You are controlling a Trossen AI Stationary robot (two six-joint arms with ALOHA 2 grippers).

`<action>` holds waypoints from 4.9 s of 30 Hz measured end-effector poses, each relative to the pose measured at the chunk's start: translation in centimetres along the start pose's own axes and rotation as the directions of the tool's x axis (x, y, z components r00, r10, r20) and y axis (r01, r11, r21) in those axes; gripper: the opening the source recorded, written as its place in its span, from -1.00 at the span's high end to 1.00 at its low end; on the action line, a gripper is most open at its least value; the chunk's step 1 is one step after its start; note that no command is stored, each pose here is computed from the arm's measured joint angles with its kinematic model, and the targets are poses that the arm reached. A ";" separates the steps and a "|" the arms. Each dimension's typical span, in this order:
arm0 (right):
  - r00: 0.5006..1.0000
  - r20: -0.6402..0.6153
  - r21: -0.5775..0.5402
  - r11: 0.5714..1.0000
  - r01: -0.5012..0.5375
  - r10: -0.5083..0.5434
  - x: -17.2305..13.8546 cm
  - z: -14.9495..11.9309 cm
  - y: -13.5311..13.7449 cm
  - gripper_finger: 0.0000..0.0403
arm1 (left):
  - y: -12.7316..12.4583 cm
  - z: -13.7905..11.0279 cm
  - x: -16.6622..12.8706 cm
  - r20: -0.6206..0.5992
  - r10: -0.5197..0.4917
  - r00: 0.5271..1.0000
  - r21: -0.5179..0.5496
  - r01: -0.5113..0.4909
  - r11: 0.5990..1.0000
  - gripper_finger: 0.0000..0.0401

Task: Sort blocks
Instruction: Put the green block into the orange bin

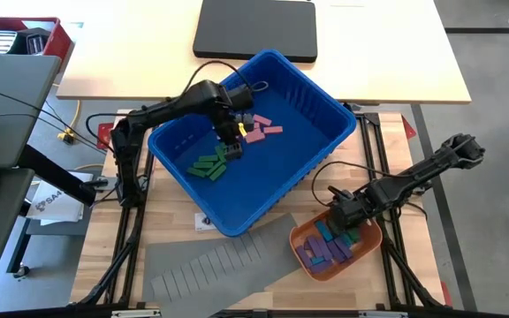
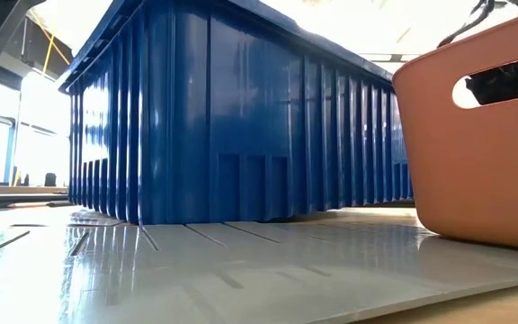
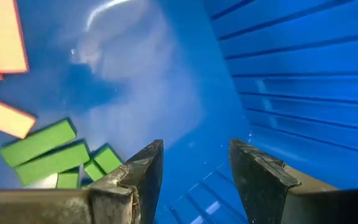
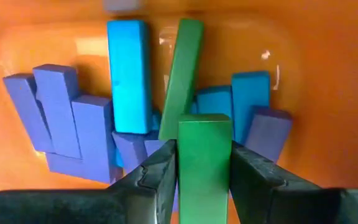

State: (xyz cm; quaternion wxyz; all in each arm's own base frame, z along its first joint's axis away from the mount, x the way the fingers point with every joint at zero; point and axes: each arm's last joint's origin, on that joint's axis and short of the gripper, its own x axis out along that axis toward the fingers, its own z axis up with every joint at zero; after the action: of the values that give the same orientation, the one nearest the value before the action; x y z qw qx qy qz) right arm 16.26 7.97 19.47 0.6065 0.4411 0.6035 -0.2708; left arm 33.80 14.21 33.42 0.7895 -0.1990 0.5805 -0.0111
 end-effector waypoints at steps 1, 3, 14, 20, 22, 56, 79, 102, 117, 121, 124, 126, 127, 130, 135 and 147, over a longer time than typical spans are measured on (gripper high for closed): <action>1.000 0.001 -0.013 1.000 0.002 -0.002 0.1 0.0 0.0 0.40 | 0.0 -0.1 0.3 -0.011 -0.001 1.000 -0.004 0.001 1.000 0.13; 1.000 -0.001 -0.024 1.000 0.020 -0.020 0.5 0.0 -0.2 0.37 | -0.1 -0.1 0.7 -0.022 -0.004 1.000 -0.005 0.004 1.000 0.13; 0.999 -0.033 -0.025 1.000 0.002 -0.003 0.2 0.0 0.2 -0.06 | -0.6 -0.2 1.0 -0.033 -0.011 0.999 -0.022 0.010 1.000 0.13; 0.982 0.048 -0.109 0.978 -0.179 0.185 -5.0 -0.8 2.4 -0.05 | 0.5 -0.7 1.7 -0.077 0.032 0.997 -0.221 -0.048 0.974 0.13; 0.972 0.101 -0.120 0.973 -0.200 0.212 -7.0 -0.9 2.8 -0.05 | 1.4 -1.3 2.7 -0.118 0.035 0.992 -0.306 -0.070 0.949 0.11; 0.841 0.515 -0.203 0.977 -0.066 0.164 -14.4 3.0 2.6 -0.05 | 8.0 -7.9 13.6 -0.299 0.170 0.939 -0.437 -0.292 0.851 0.53; 0.838 0.461 -0.234 0.951 -0.202 0.292 -14.7 3.0 3.6 -0.05 | 7.1 -4.8 11.0 -0.177 0.213 0.961 -0.307 -0.260 0.916 0.84; 0.386 0.661 -0.596 0.763 -0.250 0.643 -26.7 6.2 4.6 -0.05 | -2.3 5.0 -9.8 0.655 -0.233 0.718 0.175 0.155 0.972 0.84; 0.181 0.710 -0.662 0.733 -0.157 0.681 -27.8 9.8 6.7 -0.05 | -6.1 7.1 -13.2 0.761 -0.504 0.408 0.393 0.328 0.859 0.84; 0.175 0.683 -0.692 0.705 -0.157 0.710 -28.0 10.0 6.6 -0.02 | -6.8 7.2 -13.0 0.753 -0.516 0.408 0.404 0.332 0.852 0.84; 0.173 0.666 -0.705 0.688 -0.171 0.725 -28.1 10.2 6.7 0.13 | -7.1 7.2 -12.8 0.749 -0.521 0.410 0.407 0.335 0.850 0.84; 0.175 0.651 -0.718 0.674 -0.175 0.739 -28.0 10.2 6.8 0.30 | -7.2 7.2 -12.7 0.749 -0.518 0.413 0.404 0.336 0.851 0.83; 0.174 0.648 -0.720 0.671 -0.176 0.742 -28.1 10.2 6.8 0.41 | -7.2 7.2 -12.7 0.753 -0.513 0.413 0.398 0.334 0.854 0.83; 0.174 0.649 -0.716 0.672 -0.191 0.741 -28.1 10.2 6.8 0.75 | -7.1 7.2 -12.6 0.760 -0.498 0.419 0.386 0.326 0.863 0.78; 0.200 0.641 -0.698 0.671 -0.249 0.741 -28.0 9.4 6.4 0.77 | -6.2 6.9 -12.4 0.745 -0.479 0.465 0.364 0.318 0.875 0.53; 0.736 0.223 -0.498 0.724 -0.478 0.640 -20.9 1.9 4.7 0.77 | -0.6 4.5 -11.7 0.674 -0.295 0.677 0.108 0.304 0.946 0.23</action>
State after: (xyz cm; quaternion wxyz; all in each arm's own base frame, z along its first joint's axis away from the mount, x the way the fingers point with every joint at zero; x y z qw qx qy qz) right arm 18.62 4.23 40.55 0.8427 0.4074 0.3513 -0.0186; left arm 34.25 17.88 45.43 0.9329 -0.2863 0.2093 -0.0624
